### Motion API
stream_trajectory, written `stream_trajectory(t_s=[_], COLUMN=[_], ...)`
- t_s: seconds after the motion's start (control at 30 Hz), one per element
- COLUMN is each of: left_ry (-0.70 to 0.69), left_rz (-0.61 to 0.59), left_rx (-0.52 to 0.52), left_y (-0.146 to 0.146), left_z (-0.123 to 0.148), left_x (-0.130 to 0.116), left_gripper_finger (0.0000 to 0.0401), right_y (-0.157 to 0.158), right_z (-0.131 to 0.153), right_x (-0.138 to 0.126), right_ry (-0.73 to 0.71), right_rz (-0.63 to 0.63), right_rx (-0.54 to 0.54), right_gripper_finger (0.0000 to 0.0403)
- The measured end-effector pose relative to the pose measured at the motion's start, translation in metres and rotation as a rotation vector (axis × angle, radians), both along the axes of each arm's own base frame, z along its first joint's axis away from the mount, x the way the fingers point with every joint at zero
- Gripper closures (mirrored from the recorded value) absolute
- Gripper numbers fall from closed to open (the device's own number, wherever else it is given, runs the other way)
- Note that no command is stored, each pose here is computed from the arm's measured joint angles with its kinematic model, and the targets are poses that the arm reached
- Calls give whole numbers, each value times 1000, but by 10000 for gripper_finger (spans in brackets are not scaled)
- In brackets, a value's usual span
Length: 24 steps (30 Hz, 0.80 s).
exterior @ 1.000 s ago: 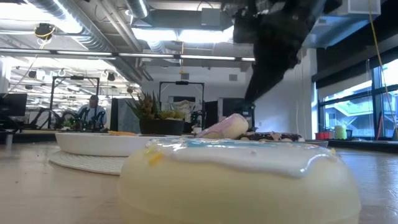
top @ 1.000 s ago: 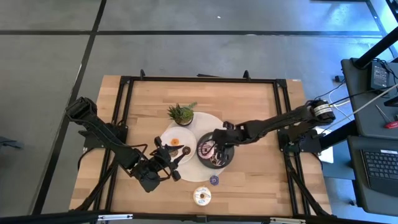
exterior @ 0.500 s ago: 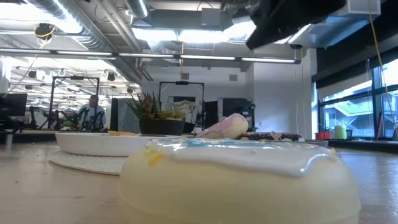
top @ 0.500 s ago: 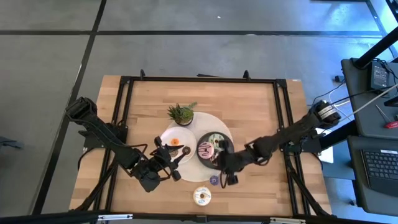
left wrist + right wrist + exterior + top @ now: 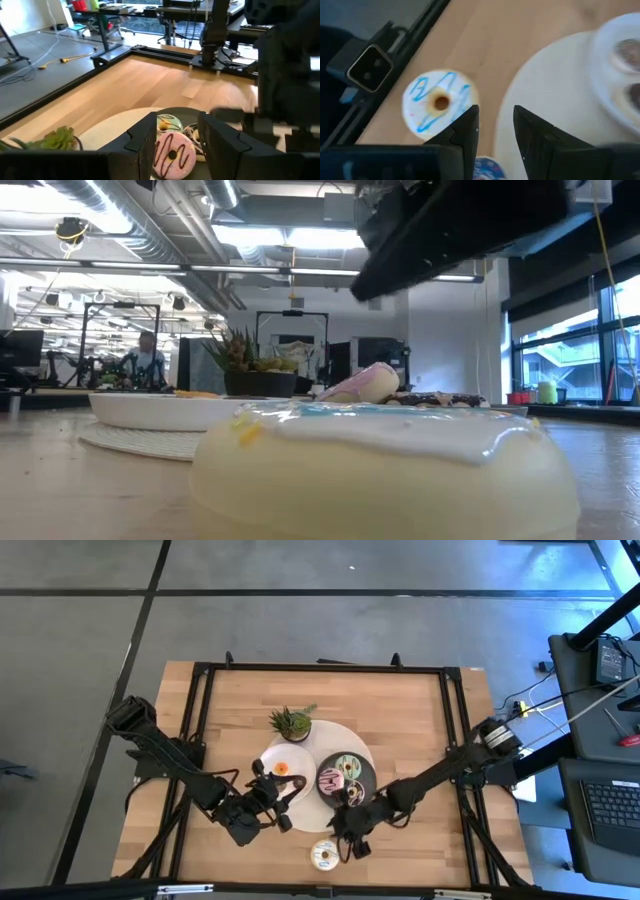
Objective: Pick & Place donuts
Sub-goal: Put the large white donut on the gray plate
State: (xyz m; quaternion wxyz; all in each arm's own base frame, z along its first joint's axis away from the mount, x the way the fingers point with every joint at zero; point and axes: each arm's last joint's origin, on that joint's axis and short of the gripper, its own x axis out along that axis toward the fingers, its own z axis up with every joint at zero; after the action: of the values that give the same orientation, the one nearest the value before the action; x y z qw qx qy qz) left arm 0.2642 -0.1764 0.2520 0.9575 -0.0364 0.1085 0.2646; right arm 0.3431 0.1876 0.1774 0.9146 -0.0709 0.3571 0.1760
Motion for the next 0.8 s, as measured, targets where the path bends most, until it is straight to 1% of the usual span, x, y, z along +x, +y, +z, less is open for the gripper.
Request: stream_trajectory(t_s=[0.07, 0.17, 0.3, 0.37, 0.6, 0.8], left_ry=[5, 4, 3, 7, 17, 18], left_rz=[-11, -15, -15, -21, -48, -52], left_rx=[-6, -13, -16, -17, -32, -35], left_y=[0, 0, -1, -1, -1, -2], left_z=[0, 0, 0, -1, -1, -1], left_x=[0, 0, 0, 0, 1, 1], left_gripper_finger=[264, 263, 261, 260, 260, 260], right_y=[8, 16, 23, 25, 26, 29], right_z=[-5, -13, -17, -15, -14, -25], right_x=[6, 14, 23, 25, 28, 33], right_ry=[40, 113, 201, 198, 172, 153], right_rz=[17, 2, 42, 65, 59, 37], right_rx=[-12, -21, 21, 27, 39, 61], right_gripper_finger=[279, 279, 279, 279, 271, 220])
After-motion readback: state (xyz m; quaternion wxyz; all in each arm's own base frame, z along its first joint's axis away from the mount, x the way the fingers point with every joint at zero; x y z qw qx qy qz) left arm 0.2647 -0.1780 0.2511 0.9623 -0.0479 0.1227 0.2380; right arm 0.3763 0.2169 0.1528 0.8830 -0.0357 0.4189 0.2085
